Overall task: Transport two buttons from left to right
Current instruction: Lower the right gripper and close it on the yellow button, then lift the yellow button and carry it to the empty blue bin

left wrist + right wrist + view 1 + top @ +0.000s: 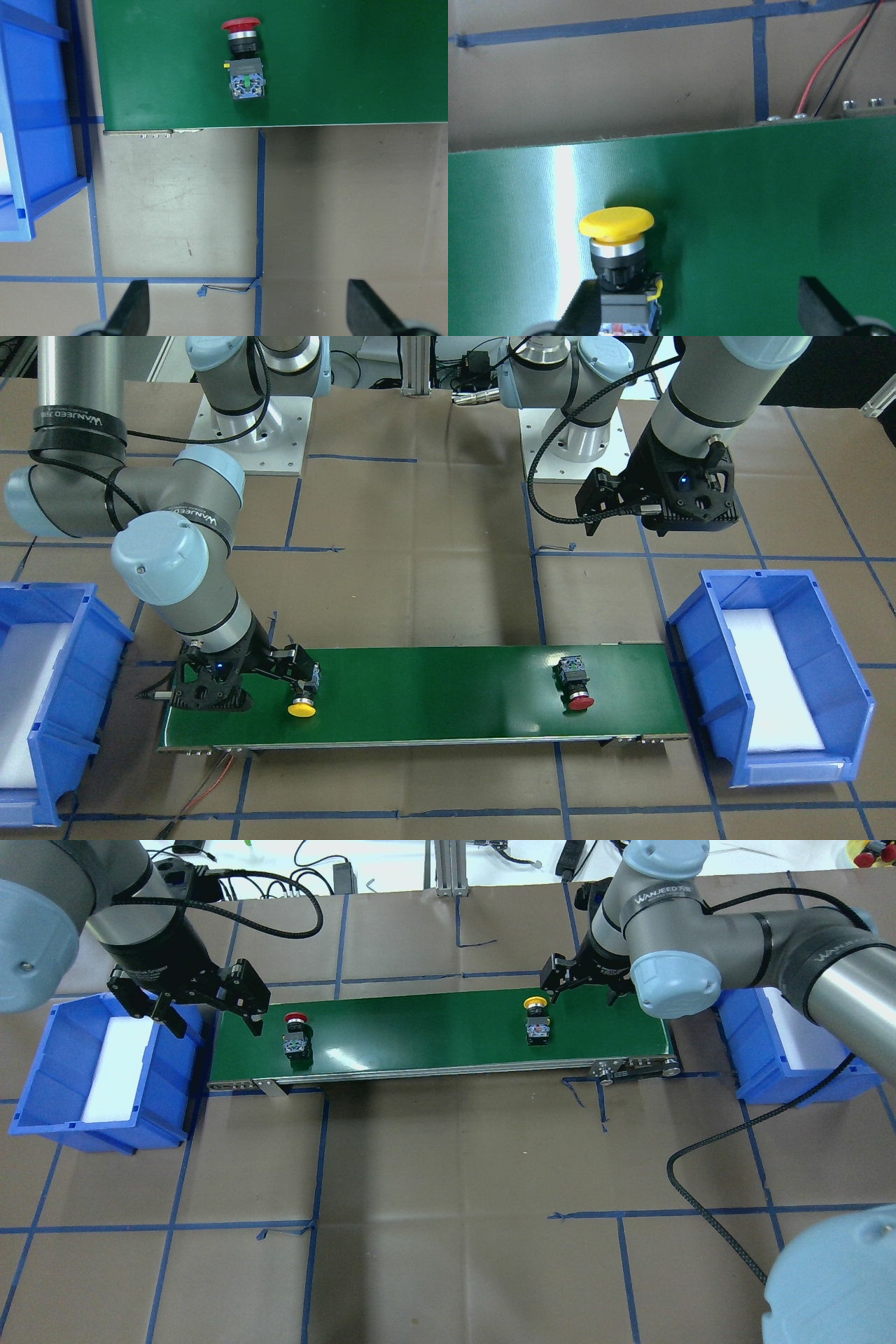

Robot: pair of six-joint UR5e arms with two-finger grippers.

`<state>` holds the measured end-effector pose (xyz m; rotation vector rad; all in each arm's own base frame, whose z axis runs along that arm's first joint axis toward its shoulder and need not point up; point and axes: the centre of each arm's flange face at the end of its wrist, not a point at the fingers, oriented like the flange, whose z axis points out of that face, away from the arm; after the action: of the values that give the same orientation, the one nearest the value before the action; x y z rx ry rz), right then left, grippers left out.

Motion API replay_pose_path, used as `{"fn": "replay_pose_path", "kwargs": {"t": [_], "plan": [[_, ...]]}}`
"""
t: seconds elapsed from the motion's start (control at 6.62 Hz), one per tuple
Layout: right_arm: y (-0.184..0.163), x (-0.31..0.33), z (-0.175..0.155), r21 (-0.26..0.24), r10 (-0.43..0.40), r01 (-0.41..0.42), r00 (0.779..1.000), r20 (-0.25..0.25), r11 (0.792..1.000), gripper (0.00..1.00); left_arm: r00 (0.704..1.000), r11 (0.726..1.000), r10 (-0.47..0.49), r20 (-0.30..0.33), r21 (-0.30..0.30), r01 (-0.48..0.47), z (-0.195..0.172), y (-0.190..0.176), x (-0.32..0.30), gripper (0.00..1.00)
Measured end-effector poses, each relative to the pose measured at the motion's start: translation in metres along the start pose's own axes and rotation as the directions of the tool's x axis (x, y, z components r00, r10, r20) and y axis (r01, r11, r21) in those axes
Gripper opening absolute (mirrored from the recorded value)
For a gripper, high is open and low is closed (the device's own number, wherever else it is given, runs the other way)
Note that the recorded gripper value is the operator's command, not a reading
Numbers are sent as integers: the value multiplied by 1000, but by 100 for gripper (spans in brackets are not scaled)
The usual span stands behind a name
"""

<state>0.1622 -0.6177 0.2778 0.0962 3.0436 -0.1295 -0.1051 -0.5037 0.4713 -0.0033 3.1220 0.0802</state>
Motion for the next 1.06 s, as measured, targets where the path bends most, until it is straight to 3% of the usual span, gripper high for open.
{"fn": "replay_pose_path", "kwargs": {"t": [0.3,0.45,0.91,1.06], "plan": [[1,-3,6,-13,9,-9,1000,26,1000,99,1000,1000,-14,-1,16,14,-2,-2,0,100],[2,-3,14,-26,11,-10,999,31,1000,85,1000,1000,-21,-1,20,21,-3,-2,0,100],[3,1,29,-59,-4,5,1000,16,998,6,1000,999,-28,2,29,28,-3,-2,10,100],[4,3,29,-62,-16,16,1000,-3,998,4,1000,999,-28,2,30,28,-2,-3,12,100]]}}
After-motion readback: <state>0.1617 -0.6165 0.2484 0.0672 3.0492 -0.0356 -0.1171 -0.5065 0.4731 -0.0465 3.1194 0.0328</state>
